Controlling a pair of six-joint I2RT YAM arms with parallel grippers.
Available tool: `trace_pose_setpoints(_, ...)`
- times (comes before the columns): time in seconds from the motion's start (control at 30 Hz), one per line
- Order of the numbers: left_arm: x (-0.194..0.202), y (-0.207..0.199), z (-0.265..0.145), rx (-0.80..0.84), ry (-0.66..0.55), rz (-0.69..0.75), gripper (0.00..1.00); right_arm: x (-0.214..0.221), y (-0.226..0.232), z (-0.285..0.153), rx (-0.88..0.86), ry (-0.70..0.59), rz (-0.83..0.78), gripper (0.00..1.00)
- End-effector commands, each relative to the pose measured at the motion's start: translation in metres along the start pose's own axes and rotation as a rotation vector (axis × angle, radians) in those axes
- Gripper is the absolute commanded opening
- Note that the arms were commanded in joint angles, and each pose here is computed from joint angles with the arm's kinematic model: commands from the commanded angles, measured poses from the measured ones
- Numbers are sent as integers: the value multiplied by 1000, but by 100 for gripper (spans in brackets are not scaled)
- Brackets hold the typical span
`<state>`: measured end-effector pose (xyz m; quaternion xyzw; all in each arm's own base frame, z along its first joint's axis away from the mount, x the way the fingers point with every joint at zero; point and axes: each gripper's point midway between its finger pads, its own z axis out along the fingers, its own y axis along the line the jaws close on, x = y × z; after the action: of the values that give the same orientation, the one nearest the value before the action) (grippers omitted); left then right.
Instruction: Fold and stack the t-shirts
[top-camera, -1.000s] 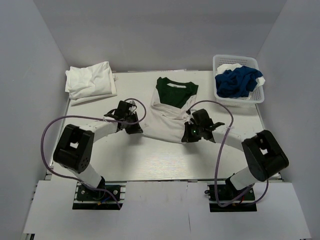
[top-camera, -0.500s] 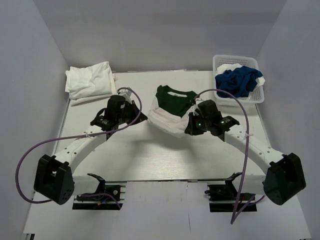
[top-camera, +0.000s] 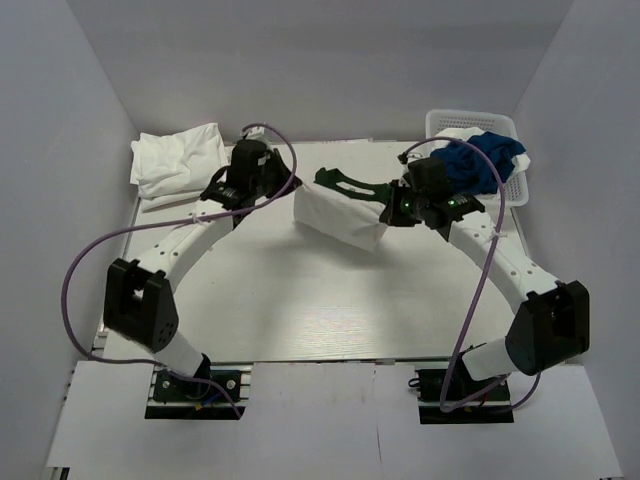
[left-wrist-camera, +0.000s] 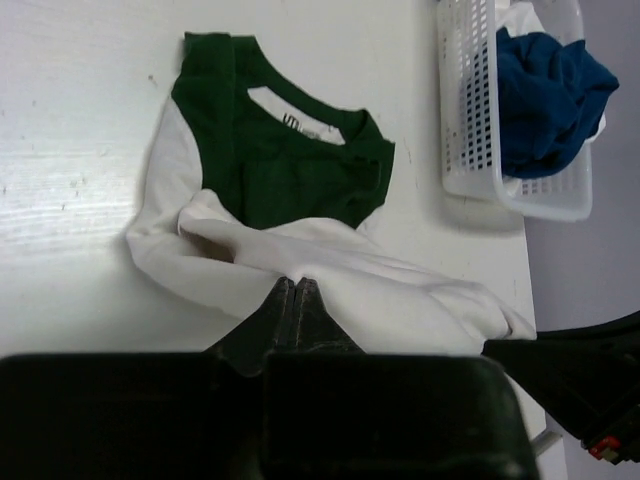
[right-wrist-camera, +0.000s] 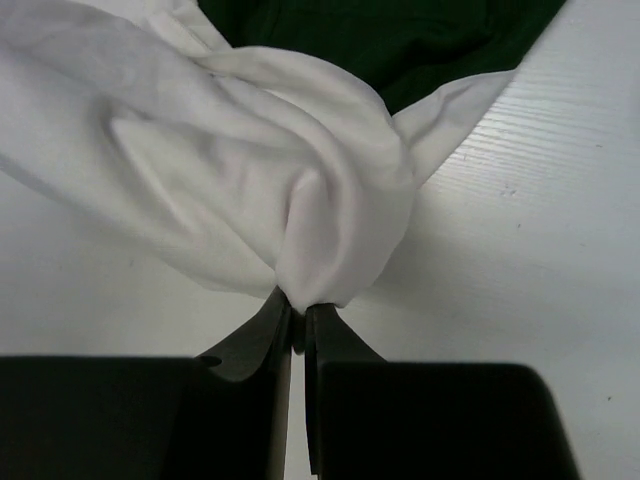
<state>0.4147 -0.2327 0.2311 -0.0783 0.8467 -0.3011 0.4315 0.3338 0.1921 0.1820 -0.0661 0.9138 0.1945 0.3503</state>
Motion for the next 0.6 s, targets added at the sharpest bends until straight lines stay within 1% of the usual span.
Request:
trace_pose_setpoints(0.0, -39, -13, 6, -7, -94, 22, 0, -31, -3, -1, -33, -54, 15, 0)
trace_pose_setpoints(0.03, -36, -3, 22, -33, -73, 26, 0, -34, -8, 1, -35, -53, 25, 0)
trace_pose_setpoints(0.07, -45, -9, 28, -25, -84, 26, 0, -28, -9, 13, -54, -14, 36, 0)
trace_pose_setpoints(0.13, -46, -8, 43, -35, -71, 25, 0, -43, -18, 17, -55, -37, 48, 0)
trace_pose_setpoints(0.17, -48, -7, 59, -39, -66, 25, 0, -43, -20, 24, -67, -22, 53, 0)
trace_pose_setpoints(0.2, -51, -3, 67, -47, -69, 21, 0, -50, -19, 30, -87, -26, 55, 0)
trace_pose_setpoints(0.23, -64, -12, 72, -29, -93, 23, 0, -58, -31, 36, -74, -31, 73, 0)
trace_pose_setpoints(0.27, -66, -12, 81, -28, -94, 23, 0, -63, -32, 39, -82, -36, 78, 0)
trace_pose_setpoints(0.3, -55, -3, 102, -41, -61, 21, 0, -63, -36, 52, -89, -14, 89, 0)
trace_pose_setpoints(0.33, -60, 1, 111, -46, -68, 17, 0, -68, -45, 54, -90, -14, 107, 0)
trace_pose_setpoints(0.37, -74, -12, 116, -10, -92, 20, 0, -77, -47, 56, -95, -30, 107, 0)
trace_pose_setpoints(0.4, -72, -14, 125, 4, -80, 21, 0, -83, -48, 58, -104, -34, 103, 0)
trace_pose_setpoints(0.43, -61, -5, 144, -4, -51, 19, 0, -78, -61, 73, -104, 0, 125, 0)
trace_pose_setpoints(0.47, -71, -16, 149, 40, -74, 24, 0, -86, -61, 76, -105, -12, 118, 0)
trace_pose_setpoints(0.5, -70, -16, 157, 48, -69, 24, 0, -88, -67, 85, -101, -5, 125, 0)
trace_pose_setpoints(0.53, -81, -17, 162, 56, -93, 23, 0, -84, -82, 96, -65, 15, 132, 0)
trace_pose_setpoints(0.57, -70, -8, 180, 51, -72, 21, 0, -88, -88, 107, -51, 19, 120, 8)
